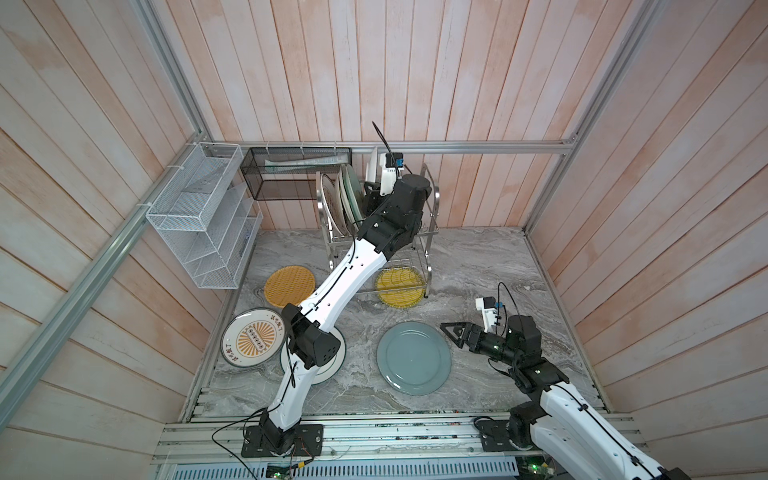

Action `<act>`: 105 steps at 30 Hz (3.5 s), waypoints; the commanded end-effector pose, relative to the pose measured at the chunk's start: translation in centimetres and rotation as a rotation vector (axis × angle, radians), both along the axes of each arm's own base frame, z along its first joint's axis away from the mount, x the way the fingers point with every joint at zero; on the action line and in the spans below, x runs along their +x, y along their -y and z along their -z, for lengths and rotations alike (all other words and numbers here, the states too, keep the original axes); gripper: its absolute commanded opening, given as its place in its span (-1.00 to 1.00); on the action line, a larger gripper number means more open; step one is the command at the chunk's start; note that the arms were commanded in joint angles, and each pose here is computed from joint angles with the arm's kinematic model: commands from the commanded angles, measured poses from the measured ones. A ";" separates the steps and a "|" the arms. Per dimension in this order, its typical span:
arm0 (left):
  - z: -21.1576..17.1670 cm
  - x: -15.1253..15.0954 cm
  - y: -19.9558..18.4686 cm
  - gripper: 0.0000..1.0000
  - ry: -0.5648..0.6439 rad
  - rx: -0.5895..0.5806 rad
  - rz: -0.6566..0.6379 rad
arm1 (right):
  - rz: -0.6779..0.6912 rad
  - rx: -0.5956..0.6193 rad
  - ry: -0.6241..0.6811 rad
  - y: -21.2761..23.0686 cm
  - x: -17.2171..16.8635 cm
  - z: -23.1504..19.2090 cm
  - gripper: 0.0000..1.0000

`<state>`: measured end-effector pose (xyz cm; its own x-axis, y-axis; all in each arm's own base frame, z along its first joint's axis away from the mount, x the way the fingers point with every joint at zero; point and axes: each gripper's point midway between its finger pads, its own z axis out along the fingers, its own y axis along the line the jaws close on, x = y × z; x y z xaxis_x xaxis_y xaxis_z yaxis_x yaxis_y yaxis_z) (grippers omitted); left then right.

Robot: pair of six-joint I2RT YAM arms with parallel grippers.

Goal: Load the plates into the dish rack
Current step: 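Lower the green-rimmed plate into the rack slot beside the other plates, then open the left gripper and pull back from the rack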

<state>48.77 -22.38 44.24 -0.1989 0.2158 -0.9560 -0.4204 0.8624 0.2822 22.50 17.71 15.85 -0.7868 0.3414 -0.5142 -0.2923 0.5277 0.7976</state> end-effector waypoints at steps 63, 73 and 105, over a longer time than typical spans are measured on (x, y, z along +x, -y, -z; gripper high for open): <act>-0.6 -3.0 1.6 -0.42 0.016 -0.258 0.140 | -0.008 -0.007 -0.014 0.0 -0.6 1.2 0.95; -1.6 -3.3 1.4 -0.36 0.027 -0.264 0.157 | -0.006 -0.008 -0.019 0.1 -0.6 1.4 0.95; -5.9 -5.5 1.0 -0.14 0.056 -0.337 0.292 | 0.020 -0.034 -0.029 0.5 -0.4 2.0 0.96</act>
<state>44.49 -24.31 47.75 -0.1488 -0.0404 -0.9880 -0.1825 0.9831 -0.0127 22.16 17.39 14.37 -0.7963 0.3454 -0.4966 -0.2619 0.5431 0.7978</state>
